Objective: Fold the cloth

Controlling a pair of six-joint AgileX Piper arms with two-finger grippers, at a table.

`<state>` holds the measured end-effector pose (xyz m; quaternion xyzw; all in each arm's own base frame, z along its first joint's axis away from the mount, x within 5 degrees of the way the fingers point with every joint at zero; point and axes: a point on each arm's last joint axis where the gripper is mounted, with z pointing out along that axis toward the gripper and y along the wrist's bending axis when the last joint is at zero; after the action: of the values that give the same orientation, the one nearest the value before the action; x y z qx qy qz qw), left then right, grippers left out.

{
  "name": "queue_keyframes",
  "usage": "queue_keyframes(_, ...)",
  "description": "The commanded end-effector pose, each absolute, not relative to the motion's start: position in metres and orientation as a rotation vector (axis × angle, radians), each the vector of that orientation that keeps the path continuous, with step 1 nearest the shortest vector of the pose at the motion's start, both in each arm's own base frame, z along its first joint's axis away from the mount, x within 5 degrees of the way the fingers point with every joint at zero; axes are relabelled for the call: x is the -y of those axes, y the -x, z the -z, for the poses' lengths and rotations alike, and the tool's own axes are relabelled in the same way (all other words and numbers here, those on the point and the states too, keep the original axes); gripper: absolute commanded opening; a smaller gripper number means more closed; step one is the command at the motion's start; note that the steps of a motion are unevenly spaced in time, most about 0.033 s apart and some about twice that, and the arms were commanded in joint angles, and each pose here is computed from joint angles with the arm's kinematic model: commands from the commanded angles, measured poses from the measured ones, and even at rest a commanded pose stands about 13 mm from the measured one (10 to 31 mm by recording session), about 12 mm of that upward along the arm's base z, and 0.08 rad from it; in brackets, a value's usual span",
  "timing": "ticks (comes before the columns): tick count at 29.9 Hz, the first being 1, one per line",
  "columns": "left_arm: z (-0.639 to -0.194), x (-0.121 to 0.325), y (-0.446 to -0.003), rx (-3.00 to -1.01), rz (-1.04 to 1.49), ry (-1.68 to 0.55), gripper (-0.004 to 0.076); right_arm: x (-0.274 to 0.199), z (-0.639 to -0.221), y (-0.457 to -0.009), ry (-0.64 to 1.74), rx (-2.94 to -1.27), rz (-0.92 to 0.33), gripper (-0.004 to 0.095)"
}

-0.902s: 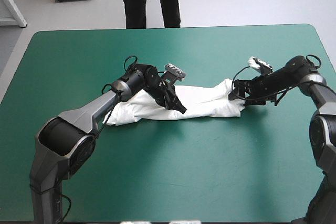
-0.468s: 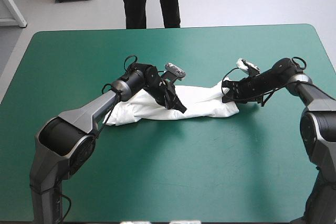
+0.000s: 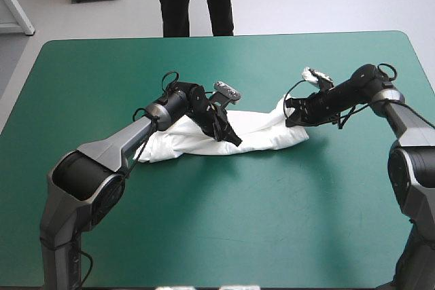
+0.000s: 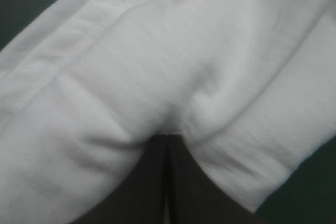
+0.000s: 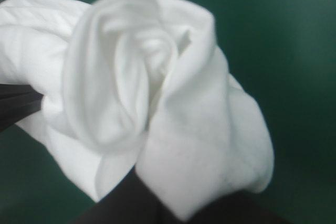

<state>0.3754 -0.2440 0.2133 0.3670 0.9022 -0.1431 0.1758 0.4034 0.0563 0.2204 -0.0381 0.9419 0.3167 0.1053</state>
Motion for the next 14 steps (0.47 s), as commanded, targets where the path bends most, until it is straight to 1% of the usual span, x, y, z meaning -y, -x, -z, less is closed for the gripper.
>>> queue_keyframes(1,-0.242,0.247,-0.374,-2.47,0.437,-0.999,-0.001,-0.061,-0.291,-0.396,0.203,-2.606,-0.951,-0.0011)
queue_keyframes(4,-0.242,0.247,-0.374,-2.476,0.445,-0.998,-0.001,-0.061,-0.313,-0.395,0.239,-2.561,-0.947,-0.0011)
queue_keyframes(7,-0.242,0.247,-0.374,-2.478,0.445,-1.0,-0.001,-0.063,-0.331,-0.392,0.274,-2.524,-0.969,-0.0011)
queue_keyframes(9,-0.242,0.247,-0.374,-2.478,0.446,-0.999,-0.001,-0.065,-0.339,-0.391,0.288,-2.501,-0.986,-0.0011)
queue_keyframes(14,-0.242,0.247,-0.374,-2.474,0.446,-0.997,-0.001,-0.065,-0.355,-0.387,0.308,-2.456,-0.974,-0.0011)
